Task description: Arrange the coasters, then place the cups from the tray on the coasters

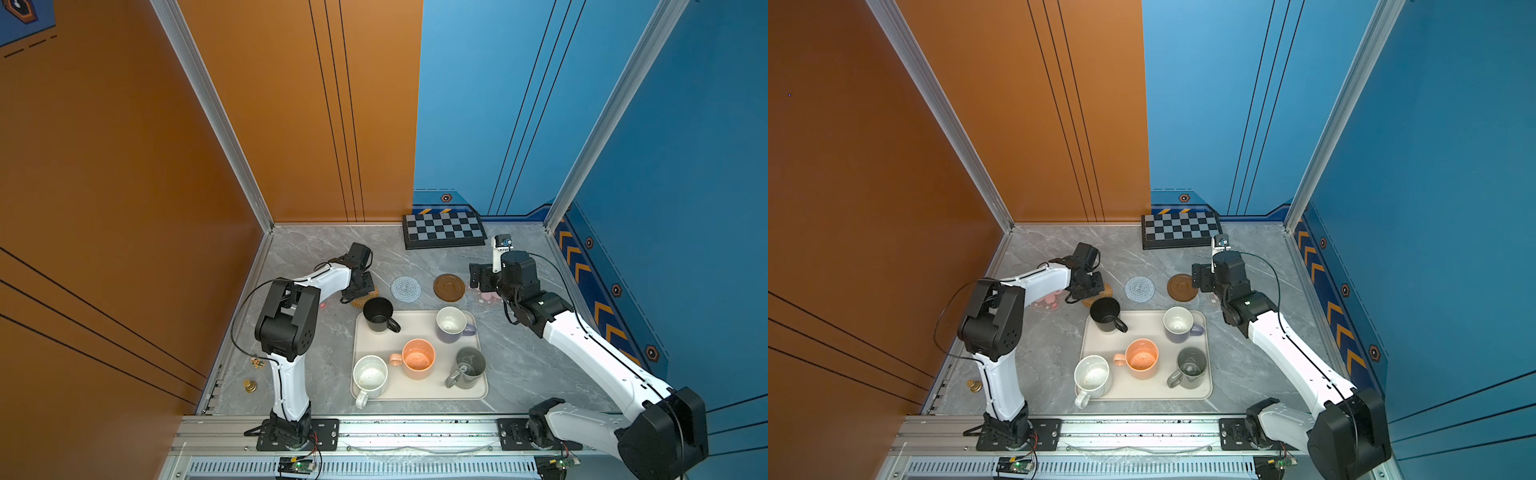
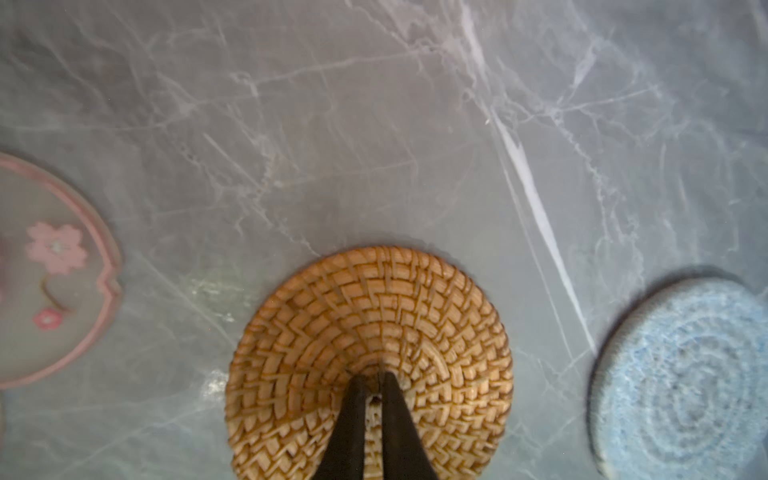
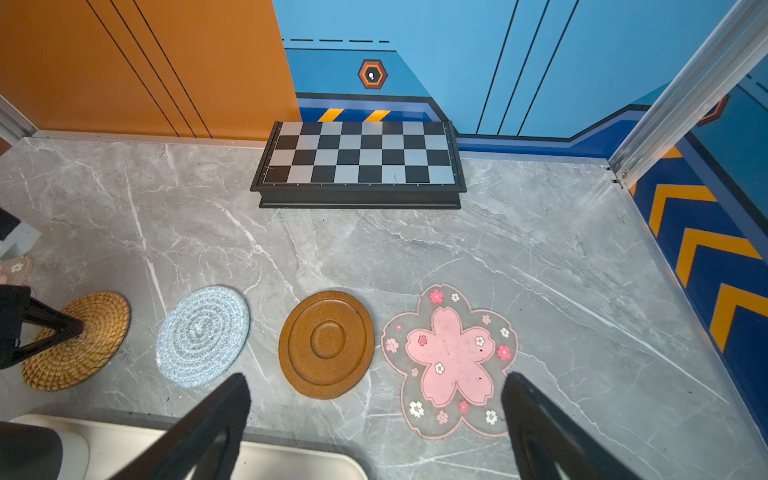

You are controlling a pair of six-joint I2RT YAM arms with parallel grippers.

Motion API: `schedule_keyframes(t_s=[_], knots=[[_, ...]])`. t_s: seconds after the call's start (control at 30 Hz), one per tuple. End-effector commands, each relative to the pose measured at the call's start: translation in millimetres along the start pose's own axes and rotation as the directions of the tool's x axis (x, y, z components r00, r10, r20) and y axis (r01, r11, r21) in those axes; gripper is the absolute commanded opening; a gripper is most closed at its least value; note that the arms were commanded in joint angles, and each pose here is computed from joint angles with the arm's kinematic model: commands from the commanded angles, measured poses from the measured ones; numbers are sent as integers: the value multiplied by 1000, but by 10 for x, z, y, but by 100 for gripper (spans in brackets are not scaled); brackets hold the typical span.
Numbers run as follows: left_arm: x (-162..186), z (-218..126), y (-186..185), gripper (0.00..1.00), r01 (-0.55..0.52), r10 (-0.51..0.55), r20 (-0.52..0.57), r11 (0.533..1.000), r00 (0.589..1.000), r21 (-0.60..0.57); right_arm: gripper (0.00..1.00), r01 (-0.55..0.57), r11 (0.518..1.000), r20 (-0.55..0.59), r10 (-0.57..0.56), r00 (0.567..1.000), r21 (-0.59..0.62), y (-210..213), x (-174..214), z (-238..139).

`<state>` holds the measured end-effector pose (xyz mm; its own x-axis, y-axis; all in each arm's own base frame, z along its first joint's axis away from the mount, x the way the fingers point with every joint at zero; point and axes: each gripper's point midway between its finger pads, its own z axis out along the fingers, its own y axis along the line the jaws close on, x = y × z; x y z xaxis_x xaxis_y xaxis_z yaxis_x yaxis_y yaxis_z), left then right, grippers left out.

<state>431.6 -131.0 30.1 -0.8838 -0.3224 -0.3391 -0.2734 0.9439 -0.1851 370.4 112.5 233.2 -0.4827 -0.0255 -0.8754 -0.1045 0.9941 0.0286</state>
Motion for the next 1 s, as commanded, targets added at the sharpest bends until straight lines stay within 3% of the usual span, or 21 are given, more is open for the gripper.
schedule_keyframes(t_s=[0.0, 0.4, 0.97], knots=[[82, 216, 223, 12, 51, -55, -45, 994, 997, -95, 96, 32, 999, -15, -32, 999, 10, 54, -12, 10], [-620, 571, 312, 11, 271, -267, 43, 957, 963, -106, 95, 94, 993, -89, -100, 991, -76, 582, 200, 199], [-1440, 681, 370, 13, 403, -397, 129, 915, 909, -20, 91, 140, 978, -172, -166, 971, -154, 1176, 464, 473]])
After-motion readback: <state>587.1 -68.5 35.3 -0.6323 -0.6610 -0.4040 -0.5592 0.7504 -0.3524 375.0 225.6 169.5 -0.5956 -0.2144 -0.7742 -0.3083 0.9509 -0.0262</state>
